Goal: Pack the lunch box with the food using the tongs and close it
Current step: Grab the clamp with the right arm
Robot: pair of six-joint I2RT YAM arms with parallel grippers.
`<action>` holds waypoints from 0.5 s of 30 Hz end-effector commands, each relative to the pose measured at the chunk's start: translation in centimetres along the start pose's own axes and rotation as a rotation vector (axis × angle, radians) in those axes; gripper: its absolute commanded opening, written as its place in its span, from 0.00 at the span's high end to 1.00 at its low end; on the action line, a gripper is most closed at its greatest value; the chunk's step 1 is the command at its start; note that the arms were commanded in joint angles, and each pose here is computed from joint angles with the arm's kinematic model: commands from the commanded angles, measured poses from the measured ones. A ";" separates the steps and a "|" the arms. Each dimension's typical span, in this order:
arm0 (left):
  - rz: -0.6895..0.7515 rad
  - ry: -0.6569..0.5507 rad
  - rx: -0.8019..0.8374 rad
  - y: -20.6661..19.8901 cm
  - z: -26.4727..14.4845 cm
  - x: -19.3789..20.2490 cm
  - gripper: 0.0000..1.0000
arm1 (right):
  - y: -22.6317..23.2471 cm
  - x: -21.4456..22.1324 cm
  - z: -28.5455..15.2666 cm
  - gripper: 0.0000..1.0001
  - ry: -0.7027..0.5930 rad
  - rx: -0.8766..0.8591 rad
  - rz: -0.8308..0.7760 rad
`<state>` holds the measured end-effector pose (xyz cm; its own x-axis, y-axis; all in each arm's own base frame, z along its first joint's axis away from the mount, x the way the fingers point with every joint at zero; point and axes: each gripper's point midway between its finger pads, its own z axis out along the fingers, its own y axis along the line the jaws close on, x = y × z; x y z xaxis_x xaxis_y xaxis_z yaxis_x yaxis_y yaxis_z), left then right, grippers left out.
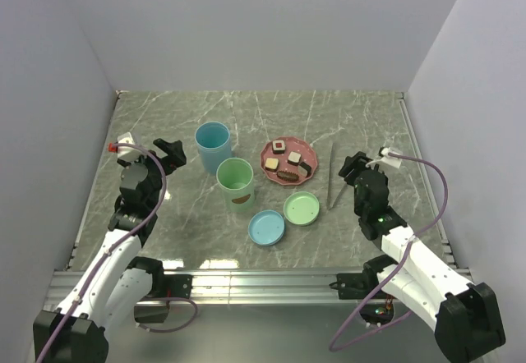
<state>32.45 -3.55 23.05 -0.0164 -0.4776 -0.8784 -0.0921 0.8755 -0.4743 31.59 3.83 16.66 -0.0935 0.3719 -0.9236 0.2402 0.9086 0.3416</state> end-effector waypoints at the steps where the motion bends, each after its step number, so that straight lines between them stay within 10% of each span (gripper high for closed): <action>1: -0.001 -0.056 0.047 -1.2 -0.2 -1.9 0.02 | 0.7 -2.2 0.0 0.38 -0.056 0.004 0.022; 15: 0.014 -0.011 0.082 -1.9 0.1 -1.0 0.01 | 0.1 0.3 1.3 0.36 0.086 0.125 -0.023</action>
<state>32.42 -4.03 23.04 -0.0299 -0.4777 -0.8780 -0.0682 0.8773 -0.4750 32.21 3.76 15.60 -0.1689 0.3538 -0.9199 0.3051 0.9063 0.2925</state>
